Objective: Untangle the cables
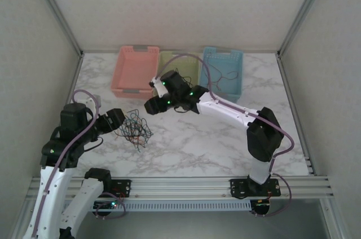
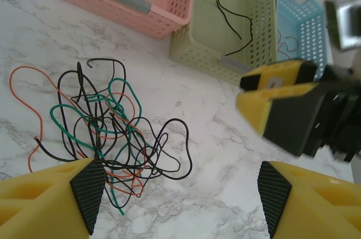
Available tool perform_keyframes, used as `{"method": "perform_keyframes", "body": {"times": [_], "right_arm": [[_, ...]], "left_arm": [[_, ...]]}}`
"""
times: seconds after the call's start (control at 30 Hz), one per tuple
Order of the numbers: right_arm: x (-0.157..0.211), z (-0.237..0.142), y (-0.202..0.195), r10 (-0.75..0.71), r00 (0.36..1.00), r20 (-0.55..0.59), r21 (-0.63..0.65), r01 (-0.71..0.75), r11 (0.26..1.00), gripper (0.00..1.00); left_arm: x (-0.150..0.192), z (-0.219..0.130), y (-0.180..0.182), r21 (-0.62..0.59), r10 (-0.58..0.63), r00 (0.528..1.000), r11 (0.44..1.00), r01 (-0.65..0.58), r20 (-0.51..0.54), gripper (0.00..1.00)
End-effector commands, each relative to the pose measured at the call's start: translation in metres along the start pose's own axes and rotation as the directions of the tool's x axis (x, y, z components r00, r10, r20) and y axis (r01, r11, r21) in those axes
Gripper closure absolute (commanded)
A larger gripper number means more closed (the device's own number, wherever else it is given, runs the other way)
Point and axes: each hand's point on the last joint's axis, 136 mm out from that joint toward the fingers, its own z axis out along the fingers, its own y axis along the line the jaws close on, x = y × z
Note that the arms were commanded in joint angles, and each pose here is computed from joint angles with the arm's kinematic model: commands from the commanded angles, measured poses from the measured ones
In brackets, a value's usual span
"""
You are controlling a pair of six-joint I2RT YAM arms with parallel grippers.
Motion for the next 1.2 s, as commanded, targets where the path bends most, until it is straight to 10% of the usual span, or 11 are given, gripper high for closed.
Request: {"method": "perform_keyframes", "body": {"times": [0.0, 0.43, 0.77, 0.9, 1.17], "right_arm": [[0.018, 0.018, 0.019, 0.046, 0.998, -0.036, -0.072, -0.048, 0.996, 0.44], [0.069, 0.058, 0.017, 0.036, 0.983, -0.179, -0.001, -0.037, 0.999, 0.52], [0.076, 0.063, 0.020, 0.038, 0.980, -0.198, -0.015, -0.042, 0.999, 0.81], [0.065, 0.053, 0.024, 0.021, 0.986, -0.164, -0.012, -0.023, 1.000, 1.00], [0.017, -0.014, 0.050, -0.135, 0.990, 0.046, -0.027, 0.136, 0.990, 1.00]], "left_arm": [[0.002, 0.000, 0.003, -0.011, 0.004, 1.000, 1.000, -0.004, 0.003, 0.26], [0.002, 0.001, 0.004, -0.016, 0.002, 1.000, 1.000, -0.002, 0.003, 0.25], [0.002, 0.001, 0.005, -0.019, 0.002, 1.000, 1.000, -0.002, 0.002, 0.25], [0.002, 0.001, 0.004, -0.017, 0.003, 1.000, 1.000, -0.003, 0.002, 0.25], [0.002, 0.002, 0.004, -0.017, 0.001, 1.000, 1.000, -0.001, -0.001, 0.25]]}}
